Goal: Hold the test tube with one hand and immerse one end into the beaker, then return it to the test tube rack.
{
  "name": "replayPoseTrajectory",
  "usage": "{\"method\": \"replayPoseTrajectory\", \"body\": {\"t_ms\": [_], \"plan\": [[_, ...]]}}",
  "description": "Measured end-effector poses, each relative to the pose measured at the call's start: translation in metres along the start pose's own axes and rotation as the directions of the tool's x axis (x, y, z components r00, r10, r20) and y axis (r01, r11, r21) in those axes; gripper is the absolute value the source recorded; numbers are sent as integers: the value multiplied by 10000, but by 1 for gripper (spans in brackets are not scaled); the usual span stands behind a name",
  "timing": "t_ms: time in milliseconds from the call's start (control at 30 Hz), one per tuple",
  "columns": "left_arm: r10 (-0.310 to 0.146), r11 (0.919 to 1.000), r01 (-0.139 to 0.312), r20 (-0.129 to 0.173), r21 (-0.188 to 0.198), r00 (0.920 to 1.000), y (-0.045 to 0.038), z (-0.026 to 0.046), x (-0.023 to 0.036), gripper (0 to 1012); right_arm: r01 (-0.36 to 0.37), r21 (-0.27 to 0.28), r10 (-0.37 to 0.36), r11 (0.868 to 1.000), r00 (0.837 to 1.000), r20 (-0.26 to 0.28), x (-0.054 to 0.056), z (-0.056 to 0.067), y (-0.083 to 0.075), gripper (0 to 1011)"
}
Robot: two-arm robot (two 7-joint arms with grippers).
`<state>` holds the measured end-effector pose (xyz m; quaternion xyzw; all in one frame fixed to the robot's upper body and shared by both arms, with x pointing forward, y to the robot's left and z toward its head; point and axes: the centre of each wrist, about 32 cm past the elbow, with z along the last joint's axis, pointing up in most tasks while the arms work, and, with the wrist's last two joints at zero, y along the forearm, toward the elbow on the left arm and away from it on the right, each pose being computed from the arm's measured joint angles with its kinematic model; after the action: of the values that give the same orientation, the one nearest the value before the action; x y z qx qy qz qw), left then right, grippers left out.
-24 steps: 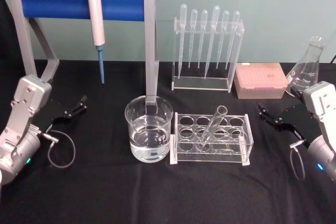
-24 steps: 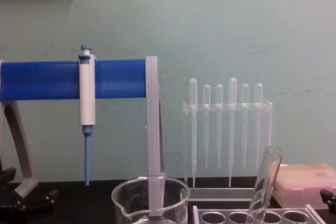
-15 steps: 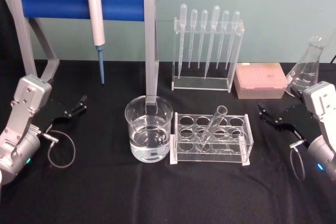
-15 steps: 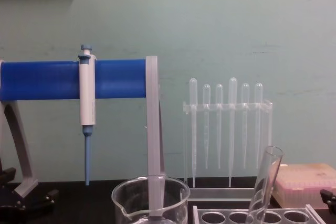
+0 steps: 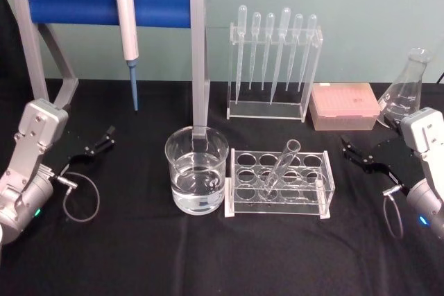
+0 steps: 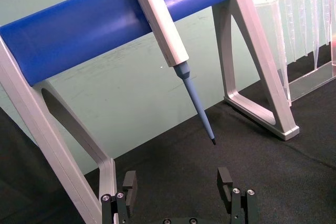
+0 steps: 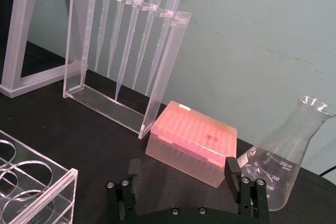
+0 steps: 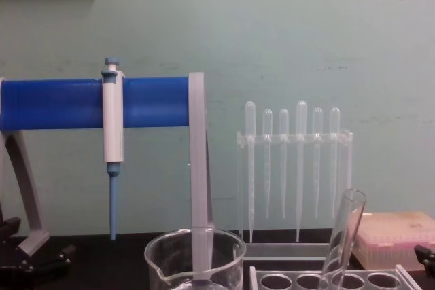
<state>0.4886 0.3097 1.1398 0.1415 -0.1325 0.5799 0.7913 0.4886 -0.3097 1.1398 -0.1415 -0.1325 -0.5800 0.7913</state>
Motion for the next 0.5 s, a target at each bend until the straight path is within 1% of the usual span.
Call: {"method": "replayPoseTrajectory", "body": {"t_ms": [500], "plan": [[1,10000,-1,0,0,10000,0,0,0,1000,0,0,0,10000,10000,1,0,0,0,1003]]}}
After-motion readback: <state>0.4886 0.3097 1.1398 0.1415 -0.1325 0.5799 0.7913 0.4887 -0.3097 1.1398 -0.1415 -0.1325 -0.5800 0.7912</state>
